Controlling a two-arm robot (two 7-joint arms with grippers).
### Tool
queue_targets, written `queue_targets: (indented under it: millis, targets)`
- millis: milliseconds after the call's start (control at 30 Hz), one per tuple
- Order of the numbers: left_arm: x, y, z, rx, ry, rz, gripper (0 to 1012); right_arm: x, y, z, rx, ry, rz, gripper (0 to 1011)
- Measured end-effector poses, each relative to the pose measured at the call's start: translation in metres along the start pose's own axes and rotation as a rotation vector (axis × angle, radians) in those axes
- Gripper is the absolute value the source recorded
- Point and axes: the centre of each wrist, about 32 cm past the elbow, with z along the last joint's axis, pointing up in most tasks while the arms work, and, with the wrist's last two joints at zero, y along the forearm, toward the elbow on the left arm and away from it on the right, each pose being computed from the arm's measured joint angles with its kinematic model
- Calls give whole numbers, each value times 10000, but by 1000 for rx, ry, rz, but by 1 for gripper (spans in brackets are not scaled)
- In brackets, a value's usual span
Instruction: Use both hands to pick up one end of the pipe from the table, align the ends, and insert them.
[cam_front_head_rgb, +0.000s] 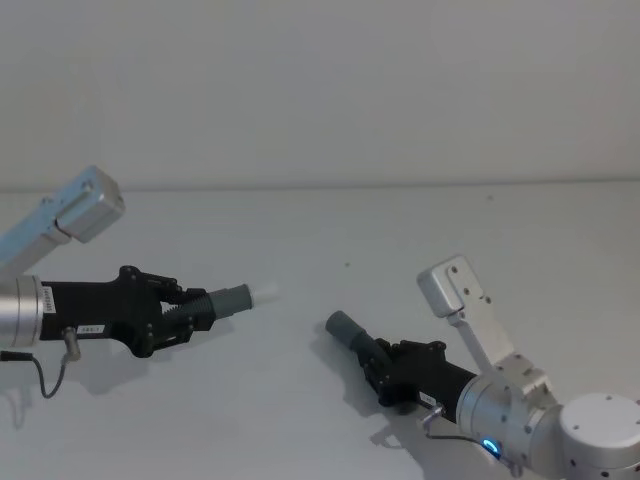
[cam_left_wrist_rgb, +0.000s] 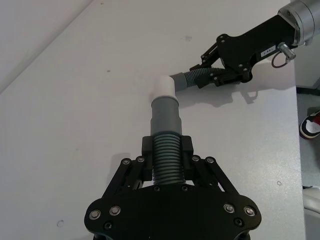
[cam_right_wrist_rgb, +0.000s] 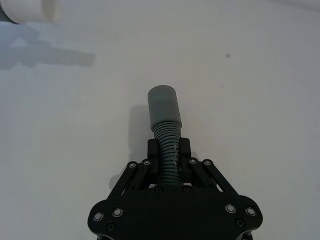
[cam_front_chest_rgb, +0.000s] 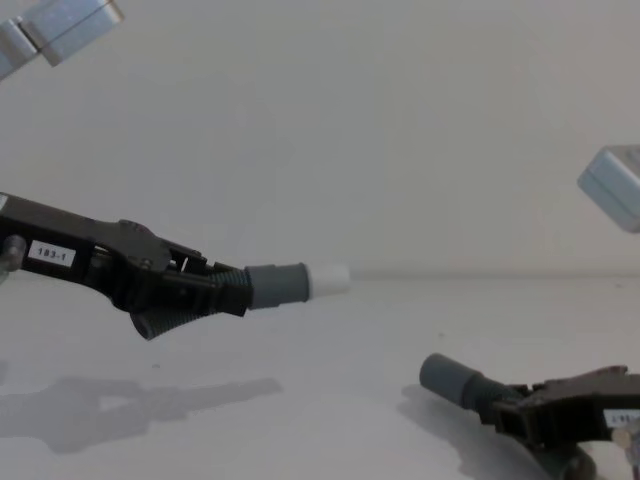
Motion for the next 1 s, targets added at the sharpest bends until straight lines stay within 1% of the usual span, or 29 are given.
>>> queue_targets:
  millis: [167,267,333,400,500,600,667,700,767,800,900,933,1000]
  targets:
    - [-7,-8,5,-2,-3,-7,292,44,-18,-11,33,-30,13,214]
    - [-8,-19,14,-4,-8,-20,292,103,-38,-17,69,-65,32,214]
    - [-7,-27,25,-5,-12,-32,292,115,-42,-16,79,-74,39,215]
    - [-7,-34,33,-5,-16,-42,292,173,-62,-17,107,-106,59,214]
    - [-5,-46,48,-6,-22,-59,292,218,-76,-19,129,-131,78,214]
    - [-3,-59,65,-5,-28,-78,292,307,-105,-25,160,-176,114,214]
    - [-2,-66,76,-3,-31,-90,292,341,-116,-27,171,-194,128,214]
    - [-1,-68,80,-2,-32,-93,292,378,-128,-27,184,-214,146,214]
    - [-1,-72,91,-1,-36,-104,292,414,-138,-30,194,-231,161,214]
    - [0,-72,95,-1,-37,-107,292,452,-148,-33,205,-250,177,214]
    - [-3,-74,109,-1,-42,-120,292,521,-167,-39,218,-280,203,214]
    - [-4,-73,115,0,-44,-125,292,572,-181,-44,224,-300,218,214]
    - [-5,-70,120,0,-47,-130,292,613,-192,-49,233,-319,236,214]
